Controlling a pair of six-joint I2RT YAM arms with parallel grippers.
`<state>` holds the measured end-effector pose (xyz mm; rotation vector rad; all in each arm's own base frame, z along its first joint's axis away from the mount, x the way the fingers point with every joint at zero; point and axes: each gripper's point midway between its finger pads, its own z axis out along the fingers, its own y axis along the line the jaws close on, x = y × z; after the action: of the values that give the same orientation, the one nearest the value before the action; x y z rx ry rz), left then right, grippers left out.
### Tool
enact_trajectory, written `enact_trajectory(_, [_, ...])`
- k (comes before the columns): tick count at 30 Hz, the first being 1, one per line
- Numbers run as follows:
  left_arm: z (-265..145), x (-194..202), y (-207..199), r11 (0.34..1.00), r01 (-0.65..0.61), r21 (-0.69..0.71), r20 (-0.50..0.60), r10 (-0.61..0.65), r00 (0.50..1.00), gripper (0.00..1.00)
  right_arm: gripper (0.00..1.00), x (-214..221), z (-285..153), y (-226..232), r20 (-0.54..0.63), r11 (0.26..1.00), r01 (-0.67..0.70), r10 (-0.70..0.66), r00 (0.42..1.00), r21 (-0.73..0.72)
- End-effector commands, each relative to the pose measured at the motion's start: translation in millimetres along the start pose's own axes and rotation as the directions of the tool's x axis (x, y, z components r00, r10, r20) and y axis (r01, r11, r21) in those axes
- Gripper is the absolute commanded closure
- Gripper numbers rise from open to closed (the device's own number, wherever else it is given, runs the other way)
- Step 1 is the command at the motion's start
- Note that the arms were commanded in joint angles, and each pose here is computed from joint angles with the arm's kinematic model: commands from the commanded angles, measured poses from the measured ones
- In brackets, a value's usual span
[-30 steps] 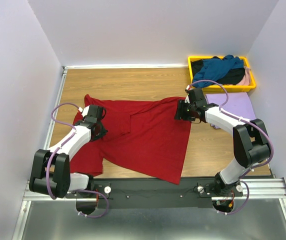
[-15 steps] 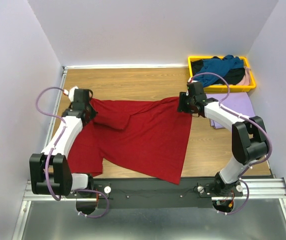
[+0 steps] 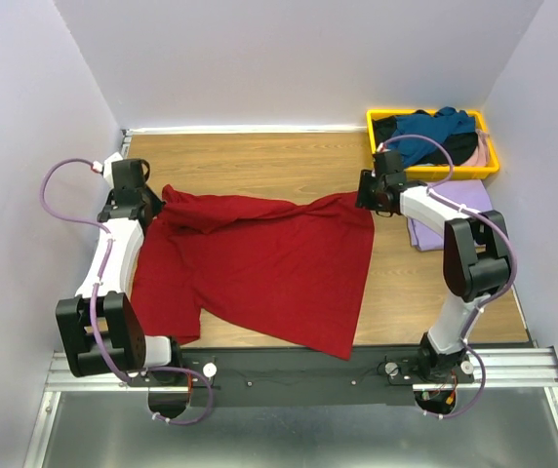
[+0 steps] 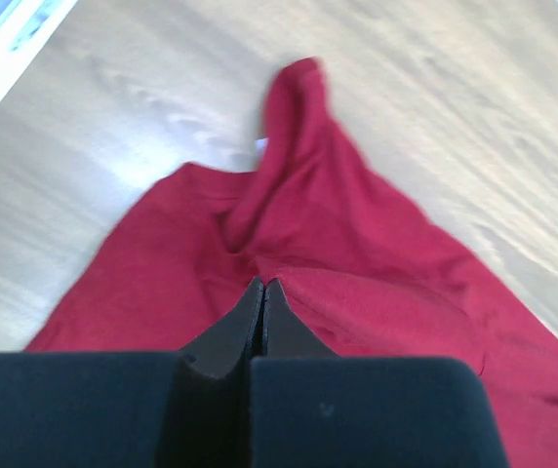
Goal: Fold and stack the t-shirts
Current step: Flatten the tshirt out
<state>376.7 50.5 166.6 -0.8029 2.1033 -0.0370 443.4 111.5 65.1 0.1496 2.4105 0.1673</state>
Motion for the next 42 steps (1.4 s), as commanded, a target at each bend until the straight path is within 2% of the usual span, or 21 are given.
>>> enact_trajectory(1, [2.8, -3.5, 8.2, 1.000, -0.016, 0.021, 0.012, 0.016, 1.000, 1.00, 0.45, 28.2, 9.0, 8.7, -0.088, 0.998, -0.014, 0.009, 0.996, -0.053])
enact_trajectory(10, [8.0, 1.6, 32.9, 1.000, -0.012, -0.011, 0.014, 0.012, 1.000, 1.00, 0.47, 113.4, -4.1, 1.6, -0.301, 0.995, -0.063, 0.036, 0.953, -0.081])
enact_trajectory(12, [10.1, 5.8, 34.7, 1.000, -0.013, -0.010, 0.005, 0.013, 1.000, 1.00, 0.48, 131.3, -13.4, -4.9, -0.336, 0.995, -0.076, 0.052, 0.940, -0.059])
enact_trajectory(15, [11.8, 10.4, 36.9, 1.000, -0.014, -0.012, -0.005, 0.014, 1.000, 1.00, 0.57, 148.8, -29.4, -11.1, -0.375, 0.995, -0.096, 0.077, 0.924, -0.034])
enact_trajectory(18, [9.2, 8.7, 44.8, 0.999, -0.014, -0.044, 0.007, 0.014, 1.000, 1.00, 0.58, 177.8, -51.0, -17.9, -0.442, 0.992, -0.128, 0.110, 0.890, -0.010])
enact_trajectory(21, [3.9, 1.5, 47.0, 0.998, -0.007, -0.058, 0.041, 0.009, 0.999, 1.00, 0.58, 188.8, -66.3, -23.5, -0.462, 0.993, -0.120, 0.104, 0.881, -0.004])
enact_trajectory(23, [3.1, -0.8, 45.0, 0.999, -0.004, -0.051, 0.046, 0.007, 0.999, 1.00, 0.57, 176.6, -69.7, -21.6, -0.433, 0.995, -0.101, 0.083, 0.898, -0.021])
enact_trajectory(25, [5.0, -2.2, 39.5, 1.000, -0.005, -0.029, 0.039, 0.006, 0.999, 1.00, 0.55, 141.6, -68.6, -15.1, -0.350, 0.997, -0.061, 0.038, 0.936, -0.056])
enact_trajectory(27, [9.5, -0.8, 36.7, 1.000, -0.009, -0.022, 0.022, 0.009, 1.000, 1.00, 0.53, 115.5, -64.9, -14.7, -0.294, 0.998, -0.031, 0.012, 0.956, -0.060])
enact_trajectory(30, [14.6, 1.4, 32.3, 1.000, -0.013, 0.000, 0.008, 0.013, 1.000, 1.00, 0.51, 53.1, -54.6, -8.1, -0.169, 0.998, 0.032, -0.041, 0.985, -0.058])
enact_trajectory(35, [19.9, 8.7, 25.7, 0.999, -0.016, 0.044, -0.021, 0.017, 1.000, 1.00, 0.48, 16.0, -32.9, 0.5, -0.126, 0.984, 0.156, -0.165, 0.978, -0.084])
enact_trajectory(37, [19.2, 9.6, 21.4, 0.998, -0.012, 0.068, -0.021, 0.013, 1.000, 1.00, 0.41, 4.5, -28.5, 4.9, -0.104, 0.970, 0.216, -0.228, 0.968, -0.109])
enact_trajectory(42, [15.4, 15.7, 15.6, 0.994, -0.009, 0.111, -0.032, 0.012, 0.999, 1.00, 0.41, 13.4, -13.7, 2.1, -0.138, 0.930, 0.335, -0.355, 0.925, -0.148])
